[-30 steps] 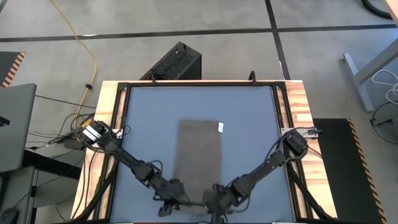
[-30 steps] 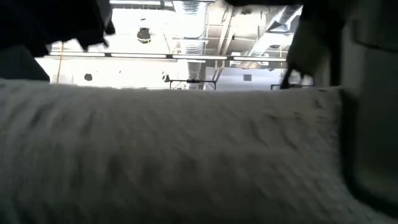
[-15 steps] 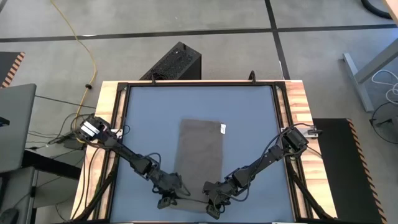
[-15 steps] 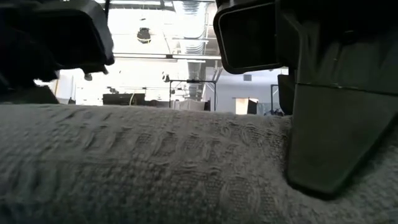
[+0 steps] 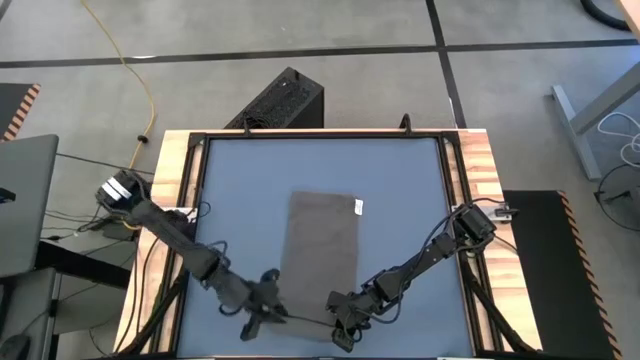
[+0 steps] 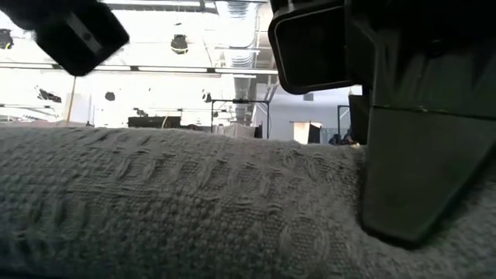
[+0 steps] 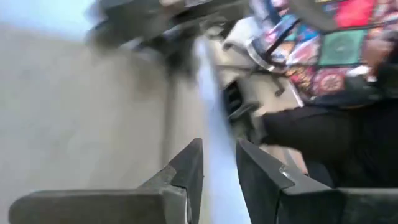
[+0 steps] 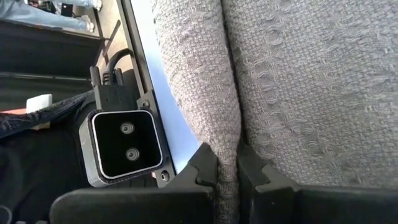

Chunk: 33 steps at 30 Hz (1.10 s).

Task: Roll towel
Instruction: Roll the gray towel

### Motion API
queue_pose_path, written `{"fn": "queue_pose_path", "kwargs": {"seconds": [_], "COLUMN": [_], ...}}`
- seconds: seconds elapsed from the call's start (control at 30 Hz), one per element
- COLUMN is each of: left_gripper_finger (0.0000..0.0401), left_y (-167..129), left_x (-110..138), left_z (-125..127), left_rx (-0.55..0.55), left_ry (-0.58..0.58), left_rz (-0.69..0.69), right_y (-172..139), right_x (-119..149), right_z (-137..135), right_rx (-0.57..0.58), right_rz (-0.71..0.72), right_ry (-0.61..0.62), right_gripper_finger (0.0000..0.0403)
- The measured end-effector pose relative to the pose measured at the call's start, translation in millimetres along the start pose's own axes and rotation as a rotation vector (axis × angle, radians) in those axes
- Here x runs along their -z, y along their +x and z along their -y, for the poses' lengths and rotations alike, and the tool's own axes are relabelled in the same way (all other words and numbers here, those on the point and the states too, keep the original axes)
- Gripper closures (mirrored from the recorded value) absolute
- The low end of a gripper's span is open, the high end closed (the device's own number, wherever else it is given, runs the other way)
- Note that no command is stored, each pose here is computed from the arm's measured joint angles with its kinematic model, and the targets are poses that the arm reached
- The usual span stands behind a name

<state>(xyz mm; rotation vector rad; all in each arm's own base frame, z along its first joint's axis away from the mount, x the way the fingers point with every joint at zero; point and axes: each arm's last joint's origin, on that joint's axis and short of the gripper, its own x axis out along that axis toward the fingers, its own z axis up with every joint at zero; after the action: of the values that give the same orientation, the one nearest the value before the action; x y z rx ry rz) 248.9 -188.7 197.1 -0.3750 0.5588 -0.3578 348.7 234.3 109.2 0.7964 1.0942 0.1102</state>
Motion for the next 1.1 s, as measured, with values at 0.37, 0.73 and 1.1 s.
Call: {"fn": "queue_pose_path", "kwargs": {"seconds": [0.37,0.73,1.1], "left_gripper_finger": [0.0371,0.0400,0.0401], "left_y": [93,103,114], "left_x": [24,23,35], "left_z": [8,-9,-26], "left_rx": [-0.027,-0.061,-0.109], "left_ry": [0.243,0.230,0.183], "left_rz": [-0.009,-0.104,-0.163], "right_y": [0,1,-9], "right_x": [0,0,-14], "right_z": [0,-2,-2], "right_rx": [-0.002,-0.027,-0.075], "right_rz": [0.002,0.017,-0.020], "right_ry": [0.025,-0.018,0.067], "right_gripper_finger": [0.0366,0.0347,0.0270]}}
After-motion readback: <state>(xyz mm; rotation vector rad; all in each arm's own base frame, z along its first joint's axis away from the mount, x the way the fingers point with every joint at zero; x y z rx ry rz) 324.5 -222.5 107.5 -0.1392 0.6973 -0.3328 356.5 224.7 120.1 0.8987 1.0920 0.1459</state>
